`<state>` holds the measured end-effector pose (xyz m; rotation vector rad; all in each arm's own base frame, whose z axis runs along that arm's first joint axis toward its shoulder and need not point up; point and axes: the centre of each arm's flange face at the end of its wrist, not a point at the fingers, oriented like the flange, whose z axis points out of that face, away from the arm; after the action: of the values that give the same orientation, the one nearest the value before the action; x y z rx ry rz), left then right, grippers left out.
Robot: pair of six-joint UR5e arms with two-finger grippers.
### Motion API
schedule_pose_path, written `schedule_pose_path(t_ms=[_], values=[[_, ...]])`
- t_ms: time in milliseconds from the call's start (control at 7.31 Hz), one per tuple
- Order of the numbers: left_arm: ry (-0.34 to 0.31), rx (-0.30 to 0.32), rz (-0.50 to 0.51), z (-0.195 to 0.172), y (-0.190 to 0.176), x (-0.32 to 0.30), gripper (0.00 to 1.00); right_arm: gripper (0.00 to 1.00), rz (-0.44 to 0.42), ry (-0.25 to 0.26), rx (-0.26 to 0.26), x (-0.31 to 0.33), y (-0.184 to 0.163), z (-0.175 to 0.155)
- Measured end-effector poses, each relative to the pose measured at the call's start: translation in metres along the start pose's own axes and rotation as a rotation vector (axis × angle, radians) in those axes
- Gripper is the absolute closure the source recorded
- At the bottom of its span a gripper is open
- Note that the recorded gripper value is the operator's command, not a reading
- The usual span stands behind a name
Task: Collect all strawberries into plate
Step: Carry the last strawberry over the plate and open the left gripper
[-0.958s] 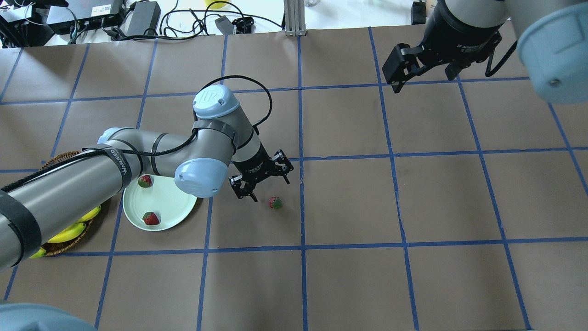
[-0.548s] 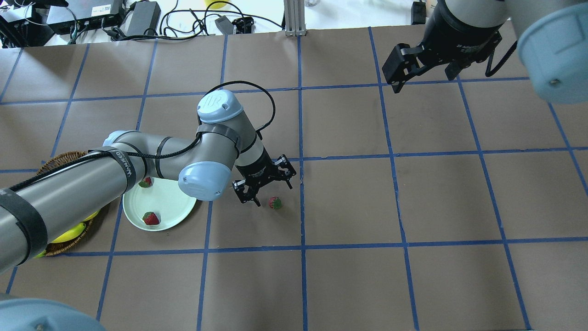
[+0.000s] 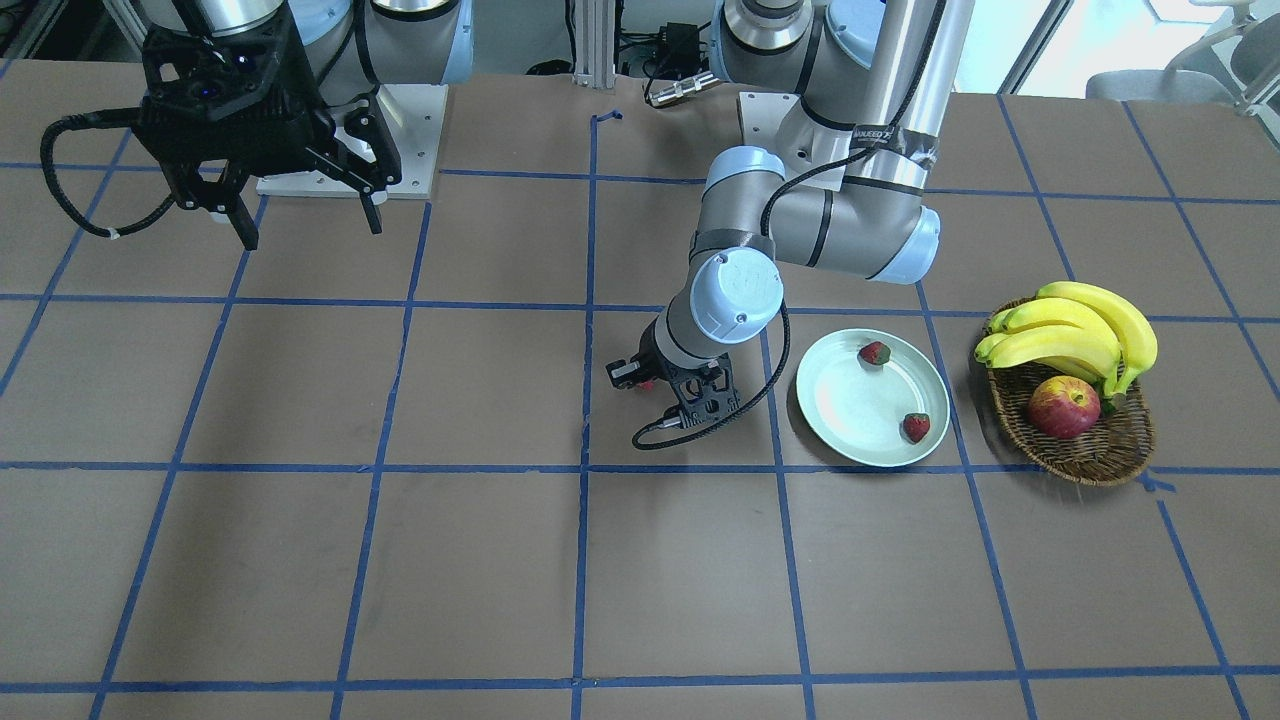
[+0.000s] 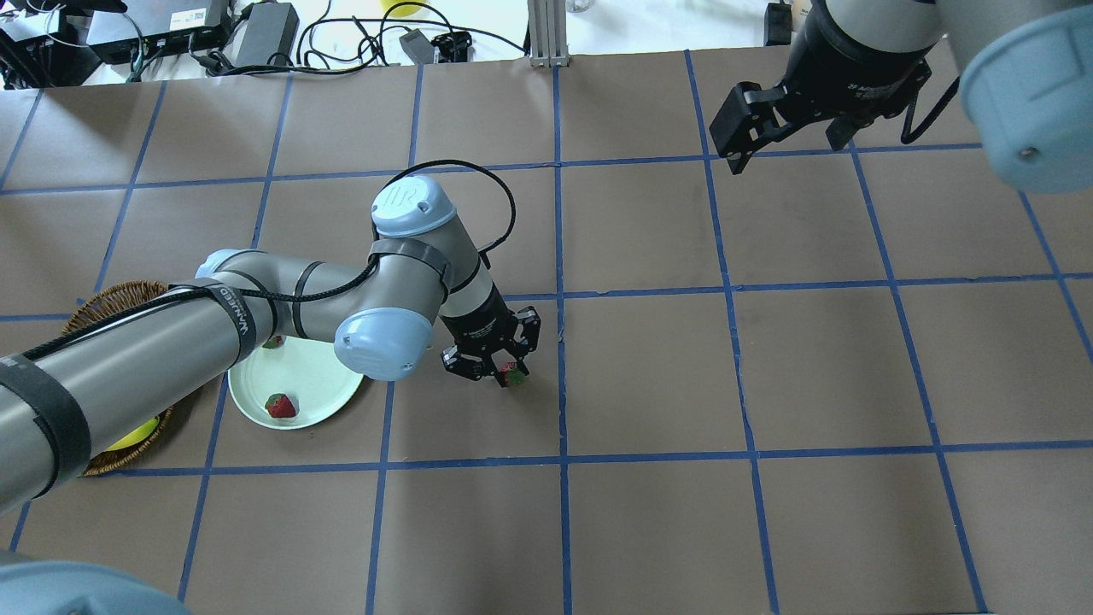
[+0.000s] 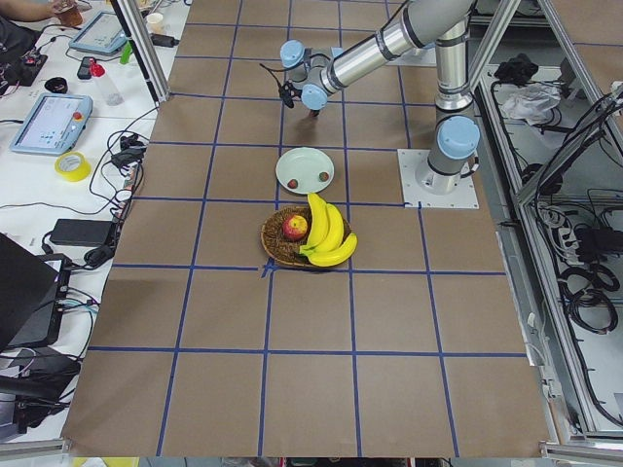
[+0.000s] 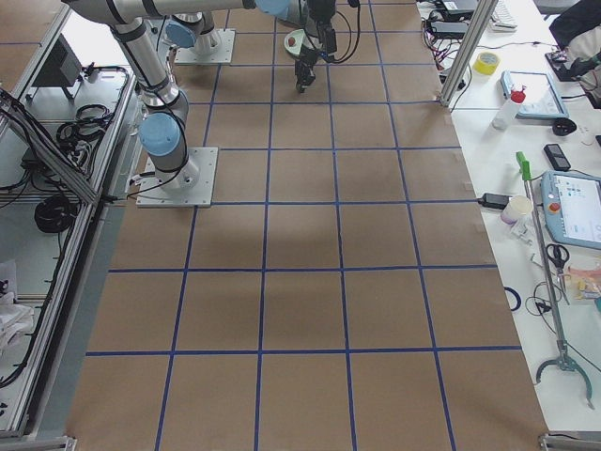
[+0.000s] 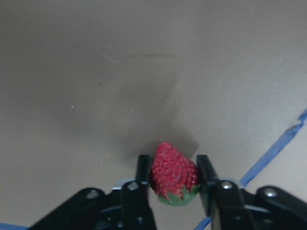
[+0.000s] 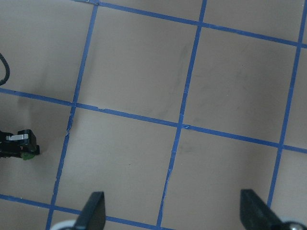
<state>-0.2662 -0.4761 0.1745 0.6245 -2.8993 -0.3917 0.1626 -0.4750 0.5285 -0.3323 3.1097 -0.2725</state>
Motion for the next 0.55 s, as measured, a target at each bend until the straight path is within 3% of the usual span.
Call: schedule_pose_path(t_ms=[274,548], values=[[-0.118,0.129,0.056,-0.043,-0.026,-0.006,1.0,0.0,0.0,0.0,-0.001,0.0,0.0,0.0],[-0.21,0.152,0.131,-0.103,-0.075,-0.04,1.0,0.0,0.0,0.0,-0.002,0.0,0.0,0.001]])
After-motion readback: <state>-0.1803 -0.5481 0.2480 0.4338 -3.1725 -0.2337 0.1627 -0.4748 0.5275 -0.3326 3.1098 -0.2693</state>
